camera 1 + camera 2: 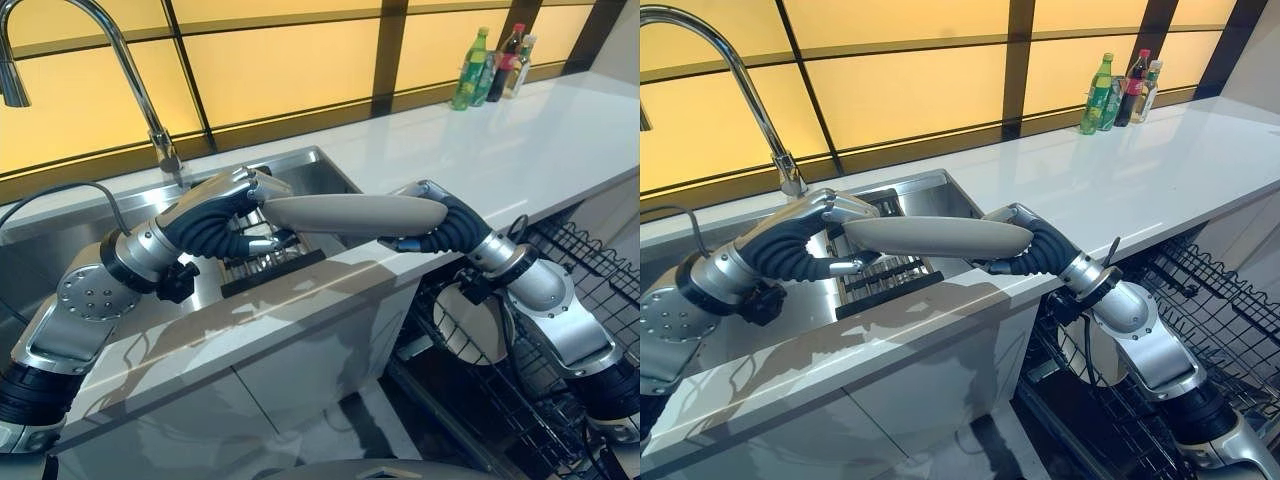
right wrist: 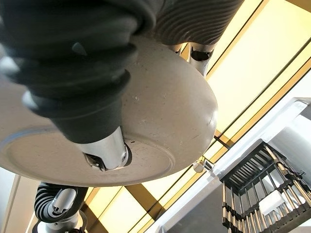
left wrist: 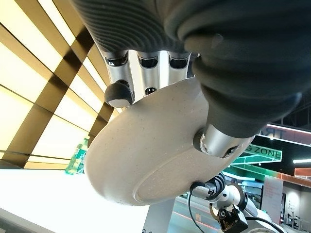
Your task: Pick up plates and place into dishwasher.
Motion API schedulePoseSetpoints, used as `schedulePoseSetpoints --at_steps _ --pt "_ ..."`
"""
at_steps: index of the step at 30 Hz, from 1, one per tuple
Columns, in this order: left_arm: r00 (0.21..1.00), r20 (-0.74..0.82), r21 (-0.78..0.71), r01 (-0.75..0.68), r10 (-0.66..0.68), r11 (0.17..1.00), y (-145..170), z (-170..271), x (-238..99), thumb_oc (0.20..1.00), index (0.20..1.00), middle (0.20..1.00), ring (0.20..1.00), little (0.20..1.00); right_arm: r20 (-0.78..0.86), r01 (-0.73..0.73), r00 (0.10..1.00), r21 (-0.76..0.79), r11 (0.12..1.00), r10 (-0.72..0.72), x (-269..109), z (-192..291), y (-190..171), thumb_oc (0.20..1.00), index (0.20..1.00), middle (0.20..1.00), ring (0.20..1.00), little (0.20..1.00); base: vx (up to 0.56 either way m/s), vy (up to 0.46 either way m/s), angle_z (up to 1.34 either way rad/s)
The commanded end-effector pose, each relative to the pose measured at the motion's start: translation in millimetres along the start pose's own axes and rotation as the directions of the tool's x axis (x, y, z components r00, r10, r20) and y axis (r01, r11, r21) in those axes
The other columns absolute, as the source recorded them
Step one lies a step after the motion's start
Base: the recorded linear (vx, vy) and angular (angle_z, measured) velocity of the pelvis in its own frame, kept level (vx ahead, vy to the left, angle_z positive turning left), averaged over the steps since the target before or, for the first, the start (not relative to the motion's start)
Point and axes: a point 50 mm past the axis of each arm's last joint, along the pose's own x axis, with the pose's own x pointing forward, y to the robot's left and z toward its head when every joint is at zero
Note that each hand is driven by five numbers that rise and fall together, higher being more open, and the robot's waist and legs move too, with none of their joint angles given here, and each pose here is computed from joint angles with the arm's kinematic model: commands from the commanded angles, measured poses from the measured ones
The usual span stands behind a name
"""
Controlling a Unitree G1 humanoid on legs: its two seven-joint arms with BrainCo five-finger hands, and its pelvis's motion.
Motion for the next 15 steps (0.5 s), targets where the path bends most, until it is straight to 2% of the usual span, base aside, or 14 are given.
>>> schedulePoseSetpoints --at_steps 1,6,10,11,13,15 --pt "0.985 0.167 -0.026 -0.032 0.036 0.999 -4 19 19 0.200 0.200 0.200 0.200 0.200 0.211 0.010 0.977 0.101 0.995 -0.031 18 32 9 0.200 0.200 0.200 0.200 0.200 0.00 0.000 0.00" --pt "0.989 0.138 -0.054 -0.046 0.053 0.997 -5 15 17 0.200 0.200 0.200 0.200 0.200 0.224 0.051 0.972 0.101 0.994 -0.073 17 33 7 0.200 0.200 0.200 0.200 0.200 0.00 0.000 0.00" --pt "0.987 -0.049 -0.184 -0.158 0.151 0.970 -8 -8 12 0.200 0.200 0.200 0.200 0.200 0.236 0.164 0.953 0.116 0.980 -0.188 17 33 1 0.200 0.200 0.200 0.200 0.200 -0.02 -0.002 0.00" --pt "0.970 -0.145 -0.241 -0.226 0.195 0.944 -11 -21 6 0.357 0.357 0.357 0.357 0.357 0.237 0.198 0.946 0.125 0.972 -0.223 17 33 -1 0.200 0.200 0.200 0.200 0.200 -0.04 -0.010 0.00" --pt "0.931 -0.272 -0.281 -0.319 0.243 0.905 -20 -39 -6 1.000 1.000 1.000 1.000 1.000 0.239 0.243 0.932 0.139 0.960 -0.271 14 32 -4 0.200 0.200 0.200 0.200 0.200 0.00 0.000 0.00" --pt "0.880 -0.385 -0.310 -0.408 0.279 0.859 -28 -52 -20 1.000 1.000 1.000 1.000 1.000 0.232 0.284 0.921 0.146 0.948 -0.312 11 30 -8 0.200 0.200 0.200 0.200 0.200 0.00 0.000 0.00"
